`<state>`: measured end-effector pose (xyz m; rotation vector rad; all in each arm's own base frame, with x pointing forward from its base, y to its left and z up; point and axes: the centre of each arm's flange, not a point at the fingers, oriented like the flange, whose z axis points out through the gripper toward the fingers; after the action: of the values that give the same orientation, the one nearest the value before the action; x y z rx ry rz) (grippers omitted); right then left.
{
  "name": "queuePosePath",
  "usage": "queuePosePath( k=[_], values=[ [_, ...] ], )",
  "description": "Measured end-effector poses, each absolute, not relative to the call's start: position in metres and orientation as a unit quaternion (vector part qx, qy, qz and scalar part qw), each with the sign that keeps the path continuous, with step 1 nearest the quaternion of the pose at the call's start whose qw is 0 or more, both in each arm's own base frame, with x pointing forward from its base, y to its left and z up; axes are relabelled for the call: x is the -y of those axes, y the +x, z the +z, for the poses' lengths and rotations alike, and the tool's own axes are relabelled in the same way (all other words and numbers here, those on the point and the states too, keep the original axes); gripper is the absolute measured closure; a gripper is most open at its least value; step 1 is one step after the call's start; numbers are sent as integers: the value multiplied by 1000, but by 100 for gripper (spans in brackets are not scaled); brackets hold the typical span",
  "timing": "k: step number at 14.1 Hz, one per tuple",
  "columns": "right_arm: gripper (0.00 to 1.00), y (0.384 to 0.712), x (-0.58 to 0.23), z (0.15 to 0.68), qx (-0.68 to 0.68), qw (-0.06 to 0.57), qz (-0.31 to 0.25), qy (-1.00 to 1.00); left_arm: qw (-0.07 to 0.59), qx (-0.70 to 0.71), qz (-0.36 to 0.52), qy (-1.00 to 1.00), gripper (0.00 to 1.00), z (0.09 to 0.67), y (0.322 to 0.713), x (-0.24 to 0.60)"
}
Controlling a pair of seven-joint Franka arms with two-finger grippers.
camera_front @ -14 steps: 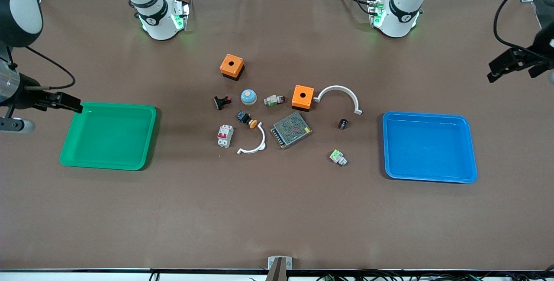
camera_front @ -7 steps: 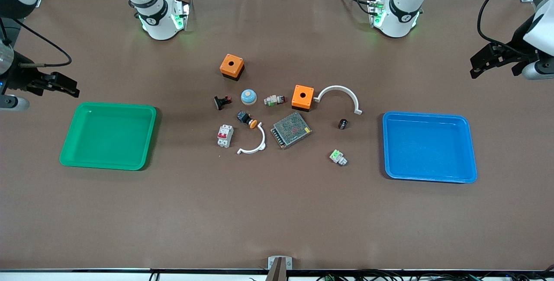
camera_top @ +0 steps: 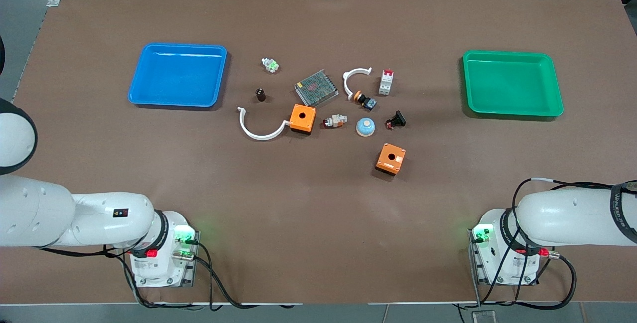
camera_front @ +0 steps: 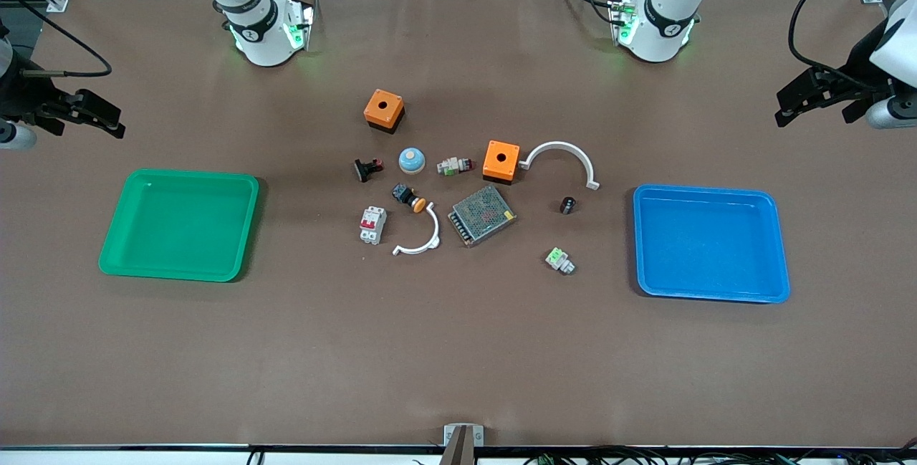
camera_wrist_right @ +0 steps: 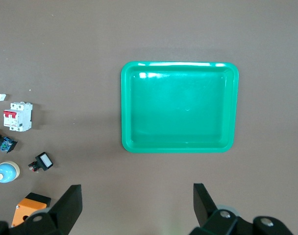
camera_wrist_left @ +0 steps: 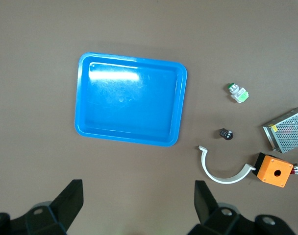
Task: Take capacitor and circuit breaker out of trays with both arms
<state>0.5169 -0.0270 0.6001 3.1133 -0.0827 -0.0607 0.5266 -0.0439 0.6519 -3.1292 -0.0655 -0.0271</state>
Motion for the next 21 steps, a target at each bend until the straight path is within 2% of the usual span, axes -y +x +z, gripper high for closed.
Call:
queuePosePath(
  k=[6, 21],
  values=[
    [0, 520, 23, 597, 29, -12, -9, 999, 6, 25, -10, -1000, 0, 655, 525, 40],
    [0, 521, 30, 598, -4, -9, -2, 1000, 6, 25, -12, -1000, 0, 656, 525, 38]
  ],
)
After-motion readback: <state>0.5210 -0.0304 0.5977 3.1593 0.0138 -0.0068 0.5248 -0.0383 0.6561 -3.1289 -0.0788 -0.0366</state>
